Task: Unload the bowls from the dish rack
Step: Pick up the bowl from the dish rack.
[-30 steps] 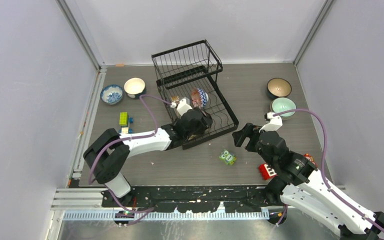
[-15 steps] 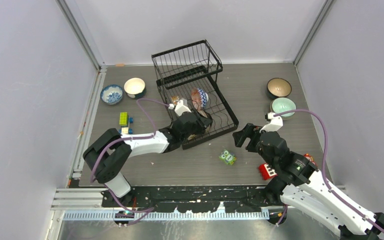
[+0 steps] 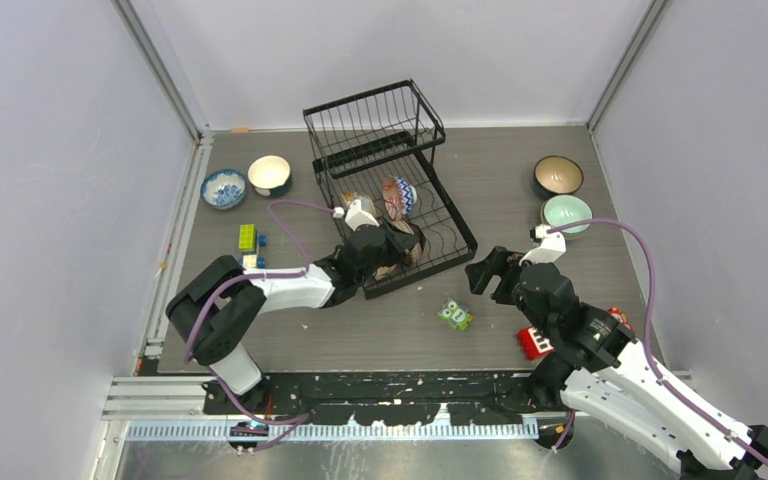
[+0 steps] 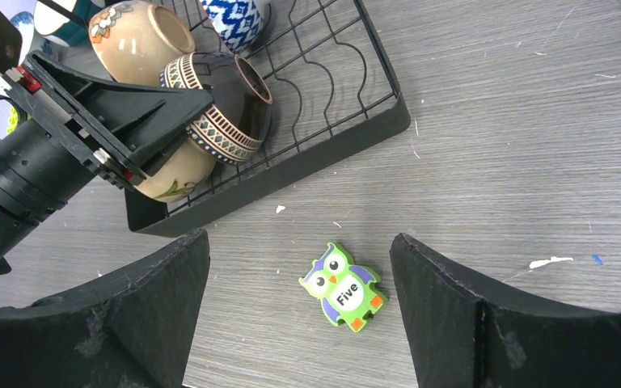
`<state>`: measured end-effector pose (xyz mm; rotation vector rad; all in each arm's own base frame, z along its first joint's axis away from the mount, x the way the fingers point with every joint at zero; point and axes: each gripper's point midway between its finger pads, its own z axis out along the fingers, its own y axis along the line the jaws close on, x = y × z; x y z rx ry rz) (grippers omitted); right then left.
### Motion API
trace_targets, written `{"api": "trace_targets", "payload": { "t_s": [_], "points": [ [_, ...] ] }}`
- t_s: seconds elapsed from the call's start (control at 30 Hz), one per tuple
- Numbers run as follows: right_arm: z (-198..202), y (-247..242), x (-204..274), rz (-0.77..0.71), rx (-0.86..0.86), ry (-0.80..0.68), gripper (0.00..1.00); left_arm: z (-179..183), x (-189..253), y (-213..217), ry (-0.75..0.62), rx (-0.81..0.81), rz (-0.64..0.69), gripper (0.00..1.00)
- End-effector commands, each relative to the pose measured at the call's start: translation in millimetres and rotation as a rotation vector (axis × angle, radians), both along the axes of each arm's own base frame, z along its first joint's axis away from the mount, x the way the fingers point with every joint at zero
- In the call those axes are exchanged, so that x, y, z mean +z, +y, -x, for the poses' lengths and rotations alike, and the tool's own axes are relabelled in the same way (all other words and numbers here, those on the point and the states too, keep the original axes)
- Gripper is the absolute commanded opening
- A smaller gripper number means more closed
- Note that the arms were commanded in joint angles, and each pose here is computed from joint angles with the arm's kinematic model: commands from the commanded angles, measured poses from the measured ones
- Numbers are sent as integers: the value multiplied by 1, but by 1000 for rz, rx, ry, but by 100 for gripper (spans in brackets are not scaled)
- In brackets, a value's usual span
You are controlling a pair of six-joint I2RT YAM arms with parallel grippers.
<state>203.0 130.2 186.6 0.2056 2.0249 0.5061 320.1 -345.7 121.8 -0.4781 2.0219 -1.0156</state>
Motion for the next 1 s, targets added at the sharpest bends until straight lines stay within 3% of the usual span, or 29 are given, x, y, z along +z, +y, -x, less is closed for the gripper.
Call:
{"api": "trace_targets", "payload": {
  "t_s": [0.0, 0.23, 0.97],
  "points": [
    [-5, 1, 13, -17, -9, -41, 86, -5, 7, -3, -50, -12, 40, 15],
    [-6, 1, 13, -15, -8, -40, 86, -5, 11, -7, -79, -38, 67, 0],
    [-3, -5, 12, -6, -17, -43, 86, -7, 48, -17, -278, -126, 235, 0]
  ]
}}
